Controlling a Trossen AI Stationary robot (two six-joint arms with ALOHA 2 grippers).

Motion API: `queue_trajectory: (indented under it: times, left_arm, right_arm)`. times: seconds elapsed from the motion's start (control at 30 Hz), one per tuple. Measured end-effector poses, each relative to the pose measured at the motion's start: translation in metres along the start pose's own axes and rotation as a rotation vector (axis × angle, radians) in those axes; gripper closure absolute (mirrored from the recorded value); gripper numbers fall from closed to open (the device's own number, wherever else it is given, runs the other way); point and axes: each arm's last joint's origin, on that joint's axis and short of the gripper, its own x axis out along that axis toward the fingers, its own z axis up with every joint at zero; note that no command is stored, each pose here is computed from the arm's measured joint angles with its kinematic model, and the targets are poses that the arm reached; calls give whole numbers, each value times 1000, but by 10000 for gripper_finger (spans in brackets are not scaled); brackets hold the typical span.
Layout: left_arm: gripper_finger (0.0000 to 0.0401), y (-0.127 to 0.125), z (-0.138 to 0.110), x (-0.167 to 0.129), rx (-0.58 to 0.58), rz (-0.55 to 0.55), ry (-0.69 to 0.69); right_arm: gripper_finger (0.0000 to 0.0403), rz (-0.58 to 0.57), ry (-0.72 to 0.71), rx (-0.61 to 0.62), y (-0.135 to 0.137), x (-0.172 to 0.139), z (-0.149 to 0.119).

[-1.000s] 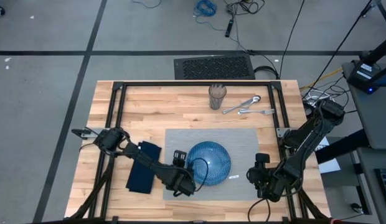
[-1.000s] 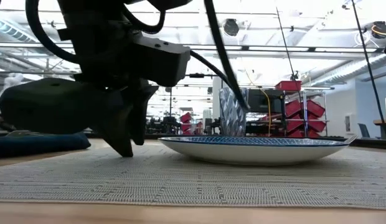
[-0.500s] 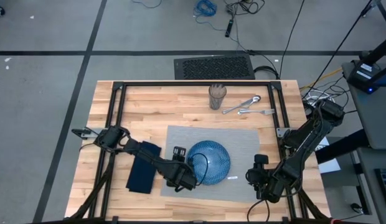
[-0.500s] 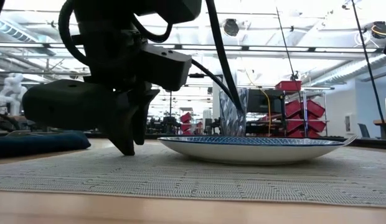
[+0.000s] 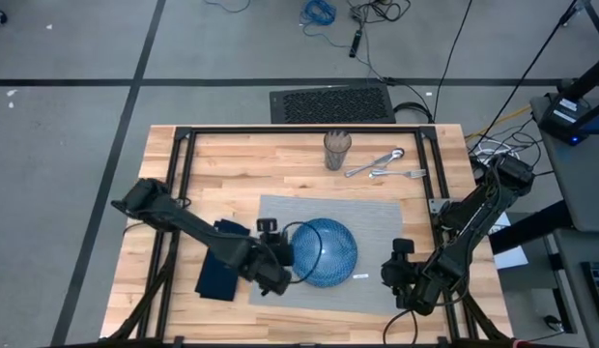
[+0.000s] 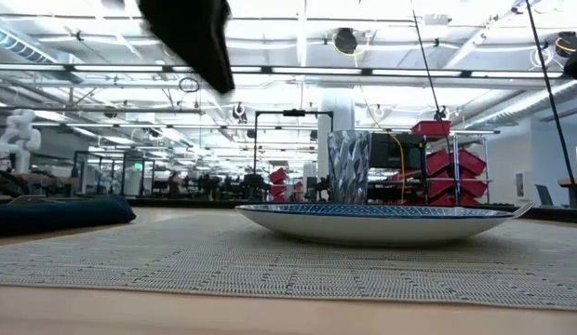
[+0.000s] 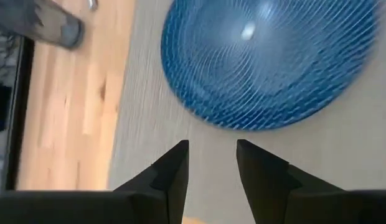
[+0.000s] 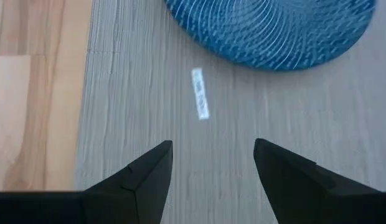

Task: Set table place
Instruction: Adjust the blue cup

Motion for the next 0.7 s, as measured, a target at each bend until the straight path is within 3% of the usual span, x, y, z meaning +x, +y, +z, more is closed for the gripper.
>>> queue_trajectory:
  times: [0.27,0.53,0.7]
  left_arm:
    - [280,-33,-5,-66,-90,-68,-327]
    - [280,-67,-23,-107,-61,100,-595]
    - [280,-74,-33,-119,-70,197,-669]
  right_arm:
    - [188,-60,-243,-1,5,-1,12]
    - [188,-176,-465,-104,8,-8,35]
    - [188,-393,-553,-149,-3,-15,48]
